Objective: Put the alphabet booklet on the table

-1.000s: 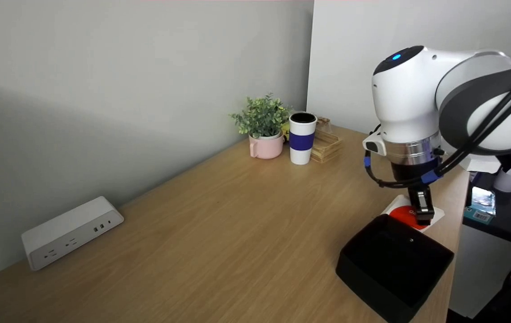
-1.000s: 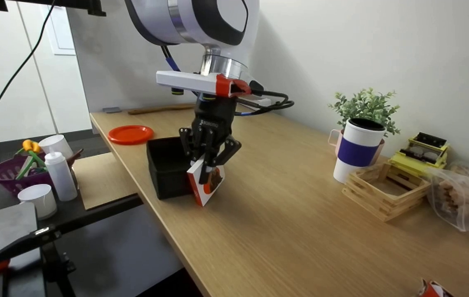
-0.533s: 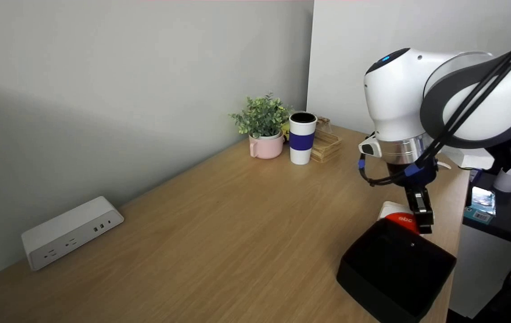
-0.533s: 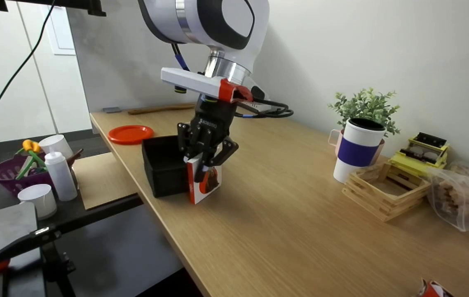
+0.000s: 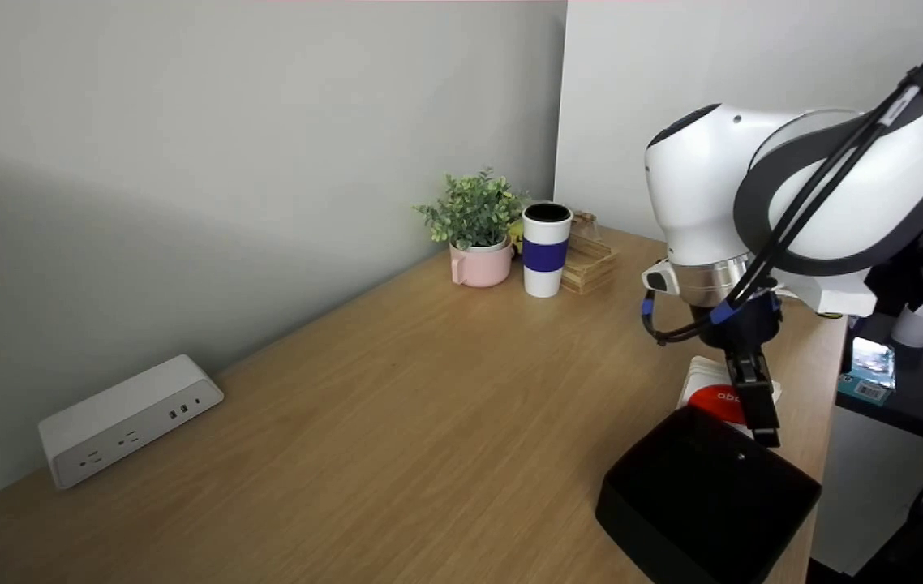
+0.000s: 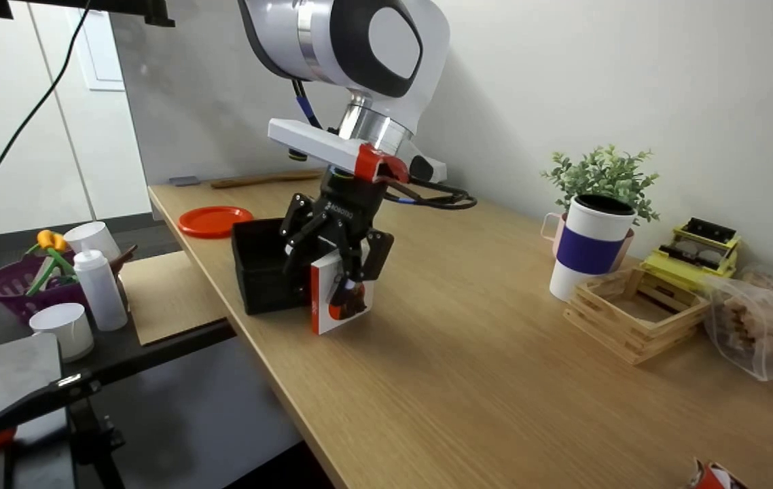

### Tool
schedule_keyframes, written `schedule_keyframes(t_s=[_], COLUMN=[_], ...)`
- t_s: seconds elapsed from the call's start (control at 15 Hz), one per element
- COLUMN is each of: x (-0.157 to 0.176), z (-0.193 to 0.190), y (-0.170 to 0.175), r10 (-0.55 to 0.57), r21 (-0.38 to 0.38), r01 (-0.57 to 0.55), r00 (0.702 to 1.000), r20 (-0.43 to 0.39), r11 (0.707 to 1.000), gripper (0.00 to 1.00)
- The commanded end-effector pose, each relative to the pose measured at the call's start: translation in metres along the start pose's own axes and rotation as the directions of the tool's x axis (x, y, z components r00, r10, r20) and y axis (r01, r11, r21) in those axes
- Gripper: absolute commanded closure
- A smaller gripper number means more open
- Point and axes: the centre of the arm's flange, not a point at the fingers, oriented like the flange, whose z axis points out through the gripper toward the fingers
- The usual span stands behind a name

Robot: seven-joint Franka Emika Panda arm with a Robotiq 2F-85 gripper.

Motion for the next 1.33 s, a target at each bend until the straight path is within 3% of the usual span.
schedule_keyframes(t_s=[0.0,0.33,0.53,0.8,1.07,1.27], x=[0.003,-0.014,-0.029,-0.061,-0.095,-0.112], z=[0.001,-0.003,-0.006,-0.009,-0.007,-0.003], y=[-0.003,-0.017,-0.027,-0.043,-0.061,-0.070], r10=[0.051,0.223,0.349,0.528,0.678,0.744], r21=[0.036,0.039,0.038,0.068,0.116,0.131], r01=[-0.051,-0.221,-0.347,-0.526,-0.676,-0.746], r00=[0.999,0.973,0.932,0.827,0.685,0.599], r20=[-0.001,-0.051,-0.100,-0.193,-0.265,-0.296], r11=[0.998,0.974,0.937,0.848,0.728,0.652], gripper=[0.00,0.00,0.00,0.00,0.00,0.00])
